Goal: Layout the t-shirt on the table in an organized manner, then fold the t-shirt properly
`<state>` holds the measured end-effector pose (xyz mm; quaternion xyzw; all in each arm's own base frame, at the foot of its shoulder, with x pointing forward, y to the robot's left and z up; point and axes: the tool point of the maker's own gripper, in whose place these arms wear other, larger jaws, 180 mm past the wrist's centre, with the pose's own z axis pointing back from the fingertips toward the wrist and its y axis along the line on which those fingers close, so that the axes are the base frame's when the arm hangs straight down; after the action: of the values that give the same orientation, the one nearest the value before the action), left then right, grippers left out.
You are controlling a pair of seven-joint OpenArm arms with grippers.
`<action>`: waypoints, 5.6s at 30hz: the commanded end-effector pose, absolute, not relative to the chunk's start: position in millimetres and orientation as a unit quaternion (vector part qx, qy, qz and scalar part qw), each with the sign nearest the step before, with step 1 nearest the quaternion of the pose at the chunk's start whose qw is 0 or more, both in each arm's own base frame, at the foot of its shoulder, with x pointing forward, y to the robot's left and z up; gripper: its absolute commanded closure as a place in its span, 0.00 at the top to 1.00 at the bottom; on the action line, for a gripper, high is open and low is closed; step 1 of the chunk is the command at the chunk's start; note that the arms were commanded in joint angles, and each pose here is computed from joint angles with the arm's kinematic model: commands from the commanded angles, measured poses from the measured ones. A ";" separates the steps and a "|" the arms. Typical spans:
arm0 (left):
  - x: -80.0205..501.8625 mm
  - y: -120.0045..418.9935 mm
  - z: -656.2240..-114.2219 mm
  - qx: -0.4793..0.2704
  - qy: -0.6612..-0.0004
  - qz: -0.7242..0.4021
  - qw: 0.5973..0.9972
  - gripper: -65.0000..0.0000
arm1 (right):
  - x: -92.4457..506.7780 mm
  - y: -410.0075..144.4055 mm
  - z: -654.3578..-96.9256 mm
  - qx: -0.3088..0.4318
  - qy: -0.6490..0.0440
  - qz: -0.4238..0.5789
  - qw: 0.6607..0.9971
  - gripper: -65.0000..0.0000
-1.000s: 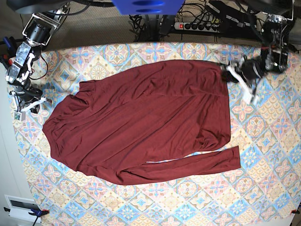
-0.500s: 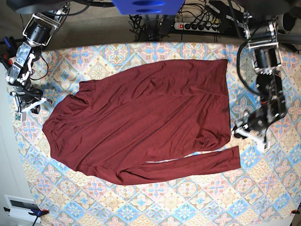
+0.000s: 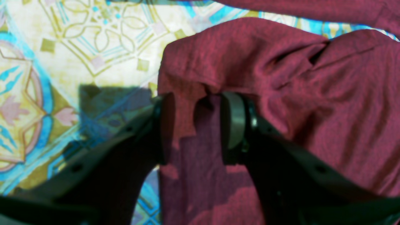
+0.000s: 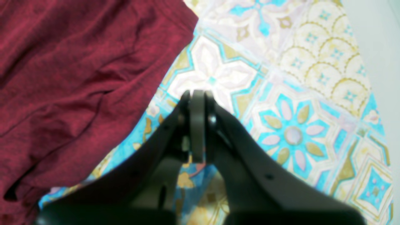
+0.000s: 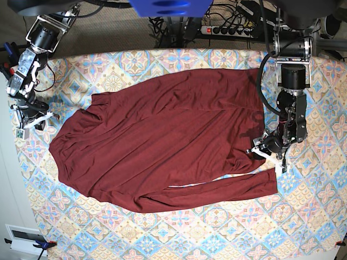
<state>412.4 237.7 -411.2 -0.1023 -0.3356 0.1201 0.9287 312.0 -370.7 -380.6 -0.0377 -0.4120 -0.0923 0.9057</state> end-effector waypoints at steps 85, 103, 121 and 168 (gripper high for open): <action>434.8 241.4 -409.1 -0.086 -0.389 0.164 0.902 0.44 | 325.0 -367.0 -354.3 -0.041 -0.442 -0.079 0.893 0.00; 526.4 226.3 -320.0 -0.117 -0.483 0.178 0.849 0.00 | 328.1 -366.0 -345.4 -0.045 -0.452 -0.073 0.888 0.00; 485.9 237.8 -346.7 -0.103 -0.428 0.159 0.884 0.18 | 328.0 -366.0 -345.9 -0.045 -0.451 -0.073 0.888 0.00; 555.6 243.4 -306.7 -0.116 -0.499 0.216 0.831 0.00 | 327.7 -358.8 -350.4 -0.036 -0.450 -0.076 0.889 0.00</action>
<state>535.3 240.7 -344.0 -0.1093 -0.4576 0.2212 0.8543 317.8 -350.4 -371.0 -0.0265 -0.4223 -0.0818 0.9024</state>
